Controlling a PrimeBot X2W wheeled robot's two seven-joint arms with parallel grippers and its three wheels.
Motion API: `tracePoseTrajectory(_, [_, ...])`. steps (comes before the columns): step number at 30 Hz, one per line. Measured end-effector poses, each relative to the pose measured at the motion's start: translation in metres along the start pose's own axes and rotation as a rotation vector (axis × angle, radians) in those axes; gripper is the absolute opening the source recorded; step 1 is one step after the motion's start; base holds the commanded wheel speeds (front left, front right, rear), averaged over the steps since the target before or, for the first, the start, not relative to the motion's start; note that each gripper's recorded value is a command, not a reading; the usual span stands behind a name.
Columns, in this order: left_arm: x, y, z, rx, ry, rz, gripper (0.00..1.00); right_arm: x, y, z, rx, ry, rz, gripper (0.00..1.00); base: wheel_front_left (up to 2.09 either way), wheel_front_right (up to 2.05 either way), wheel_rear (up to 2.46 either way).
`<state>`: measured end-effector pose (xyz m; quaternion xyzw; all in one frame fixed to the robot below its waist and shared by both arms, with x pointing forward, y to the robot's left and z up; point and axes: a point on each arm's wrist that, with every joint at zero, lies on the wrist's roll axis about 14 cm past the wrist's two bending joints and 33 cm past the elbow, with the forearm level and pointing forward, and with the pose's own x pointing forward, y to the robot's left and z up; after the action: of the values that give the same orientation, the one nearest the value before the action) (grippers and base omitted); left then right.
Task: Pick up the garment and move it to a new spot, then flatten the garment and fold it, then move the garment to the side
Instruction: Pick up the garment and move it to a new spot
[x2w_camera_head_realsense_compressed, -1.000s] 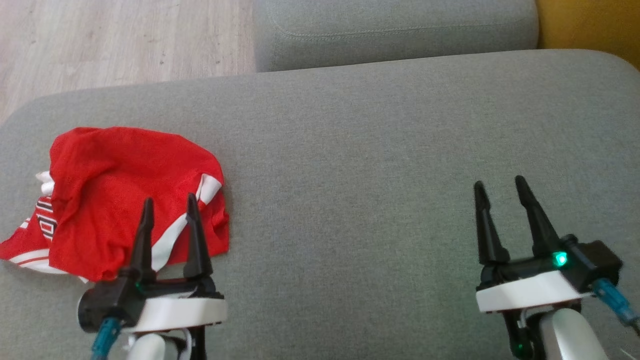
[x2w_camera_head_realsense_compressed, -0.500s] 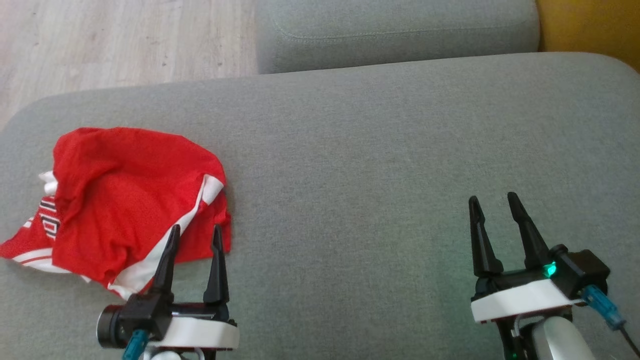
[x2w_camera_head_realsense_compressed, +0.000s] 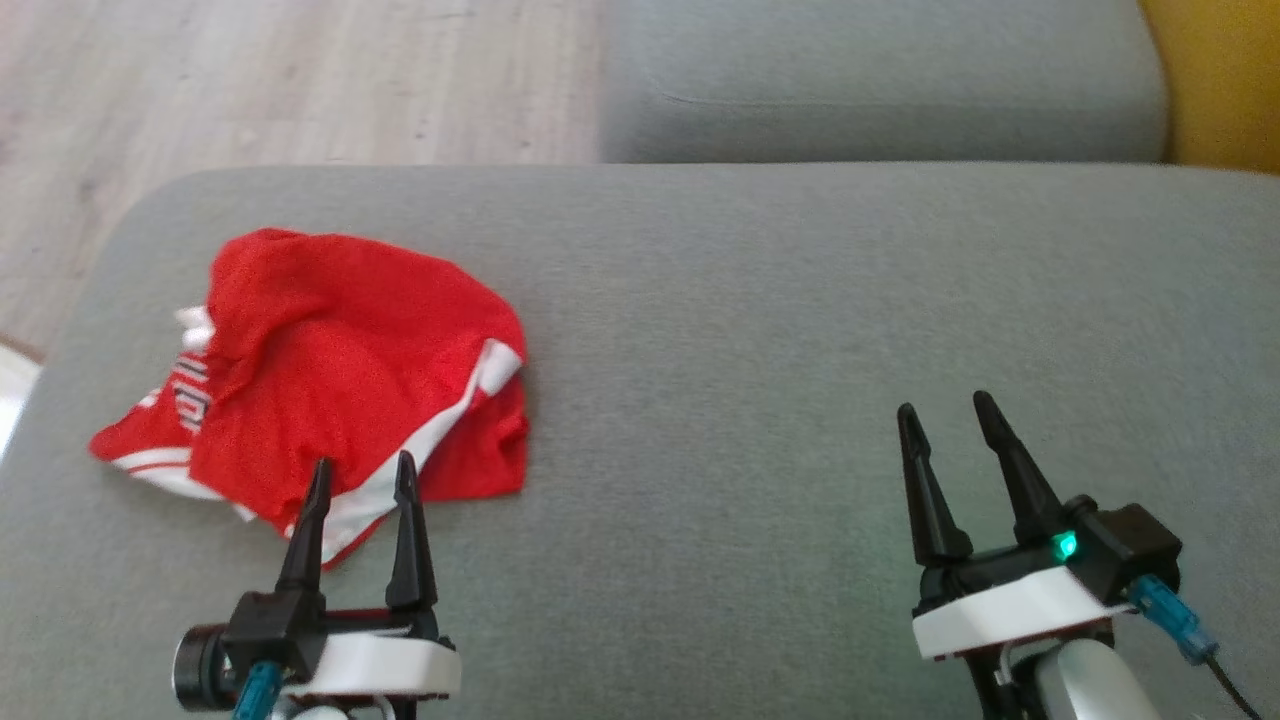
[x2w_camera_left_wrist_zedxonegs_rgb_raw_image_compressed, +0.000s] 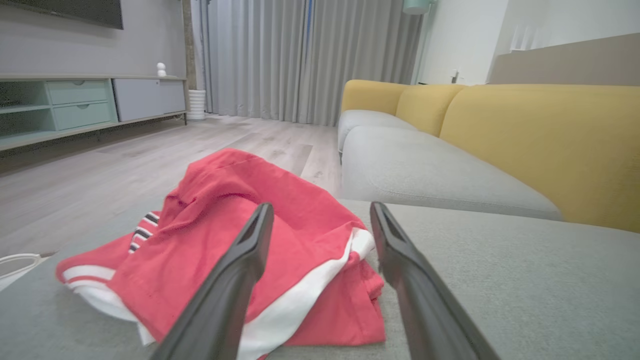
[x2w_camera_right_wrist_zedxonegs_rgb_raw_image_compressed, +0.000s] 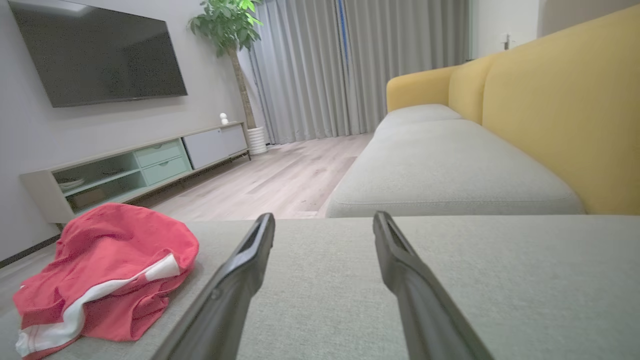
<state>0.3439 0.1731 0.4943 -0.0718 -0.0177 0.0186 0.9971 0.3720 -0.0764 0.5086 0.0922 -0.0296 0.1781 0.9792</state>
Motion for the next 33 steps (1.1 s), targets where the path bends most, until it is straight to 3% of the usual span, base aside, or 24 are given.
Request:
tracePoseTrajectory(13, [-0.041,0.056,0.004,0.004,-0.015,0.185,1.0,0.006,0.06,-0.015,0.035,0.049,0.182,1.0,0.0,0.0,0.0])
tracePoseTrajectory(22, [-0.048,0.071,0.006,0.012,-0.023,0.229,1.0,0.007,0.075,-0.017,0.045,0.057,0.227,1.0,0.0,0.0,0.0])
tracePoseTrajectory(27, [-0.04,0.083,0.003,0.078,0.003,0.211,1.0,0.007,0.071,-0.024,0.053,0.074,0.217,1.0,0.0,0.0,0.0])
tracePoseTrajectory(33, [0.02,0.109,0.018,0.248,0.038,0.123,1.0,0.016,0.054,-0.034,0.054,0.094,0.174,1.0,0.0,0.0,0.0])
